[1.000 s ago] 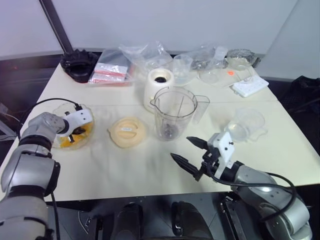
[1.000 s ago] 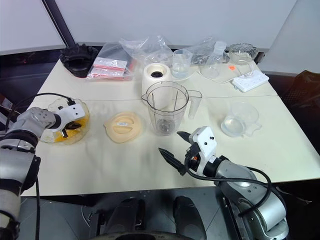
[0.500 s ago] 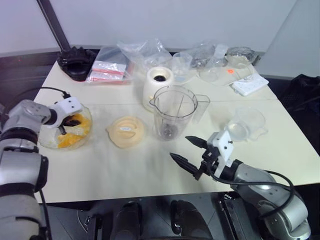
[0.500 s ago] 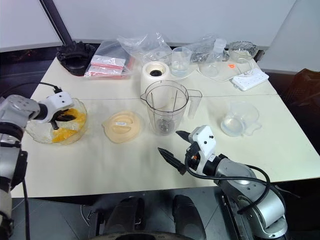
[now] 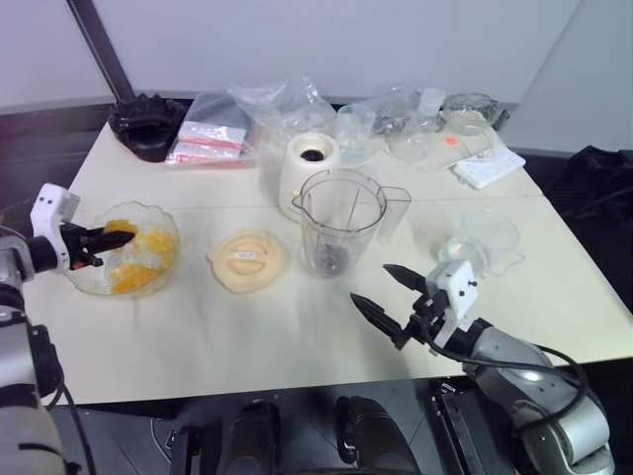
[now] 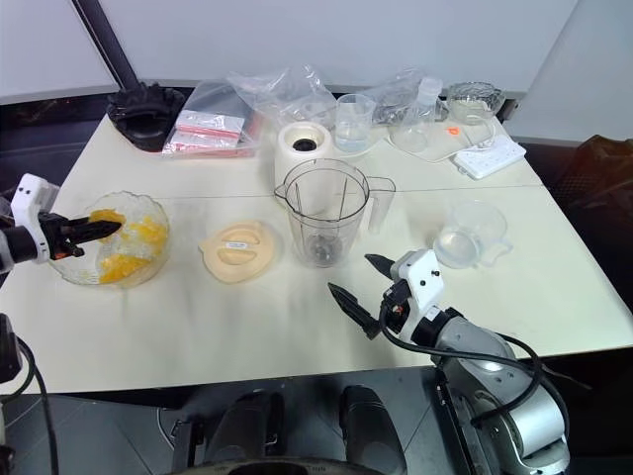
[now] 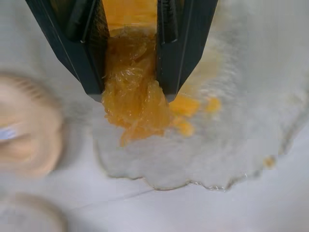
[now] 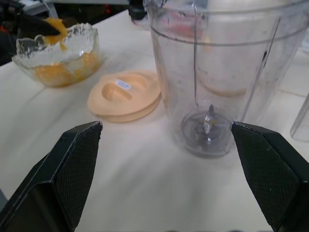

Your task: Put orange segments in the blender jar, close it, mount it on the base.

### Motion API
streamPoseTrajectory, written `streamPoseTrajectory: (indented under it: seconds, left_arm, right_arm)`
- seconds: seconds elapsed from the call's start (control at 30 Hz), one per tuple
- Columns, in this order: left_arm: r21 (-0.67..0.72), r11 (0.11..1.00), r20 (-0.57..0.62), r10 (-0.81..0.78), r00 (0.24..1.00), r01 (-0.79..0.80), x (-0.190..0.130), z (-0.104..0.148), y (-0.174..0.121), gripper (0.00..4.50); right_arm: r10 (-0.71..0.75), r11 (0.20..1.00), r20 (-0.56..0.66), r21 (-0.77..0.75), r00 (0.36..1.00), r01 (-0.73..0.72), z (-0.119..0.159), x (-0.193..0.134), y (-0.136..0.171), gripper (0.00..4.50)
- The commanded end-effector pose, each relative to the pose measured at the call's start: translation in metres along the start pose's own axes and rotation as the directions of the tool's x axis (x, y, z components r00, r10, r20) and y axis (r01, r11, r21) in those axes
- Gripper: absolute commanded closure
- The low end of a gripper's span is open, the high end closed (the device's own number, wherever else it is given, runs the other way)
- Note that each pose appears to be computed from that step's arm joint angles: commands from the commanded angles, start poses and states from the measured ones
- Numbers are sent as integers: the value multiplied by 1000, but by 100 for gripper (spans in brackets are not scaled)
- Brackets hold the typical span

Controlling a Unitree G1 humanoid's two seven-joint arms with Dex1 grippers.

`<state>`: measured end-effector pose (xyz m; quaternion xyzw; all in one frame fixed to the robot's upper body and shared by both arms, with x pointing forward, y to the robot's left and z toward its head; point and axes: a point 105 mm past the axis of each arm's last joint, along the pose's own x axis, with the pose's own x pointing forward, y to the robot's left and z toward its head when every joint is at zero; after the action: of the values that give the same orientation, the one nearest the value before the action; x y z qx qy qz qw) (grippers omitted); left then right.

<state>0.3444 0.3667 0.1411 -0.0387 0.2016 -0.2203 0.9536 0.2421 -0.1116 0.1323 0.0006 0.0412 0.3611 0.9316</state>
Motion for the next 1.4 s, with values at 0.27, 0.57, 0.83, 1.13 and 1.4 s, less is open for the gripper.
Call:
streamPoseTrajectory:
  seconds: [0.27,0.57,0.83,1.13,1.4]
  left_arm:
    - [54,983,229,-186,956,178,8,68,-36,332]
    - [290,852,338,-517,787,436,38,159,-140,332]
    - [440,608,215,-786,580,661,89,193,-266,332]
    - [462,499,-88,-797,598,733,139,130,-300,332]
    - [451,466,-244,-756,607,761,153,91,-302,332]
  right_arm:
    - [-84,996,68,-23,994,86,17,-14,-11,0]
    - [-149,988,73,-27,986,152,29,-37,-10,0]
    - [-215,975,83,-44,973,220,31,-44,-19,0]
    - [-285,948,145,-106,948,301,51,-53,-29,0]
    - [-309,938,164,-110,937,329,56,-53,-34,0]
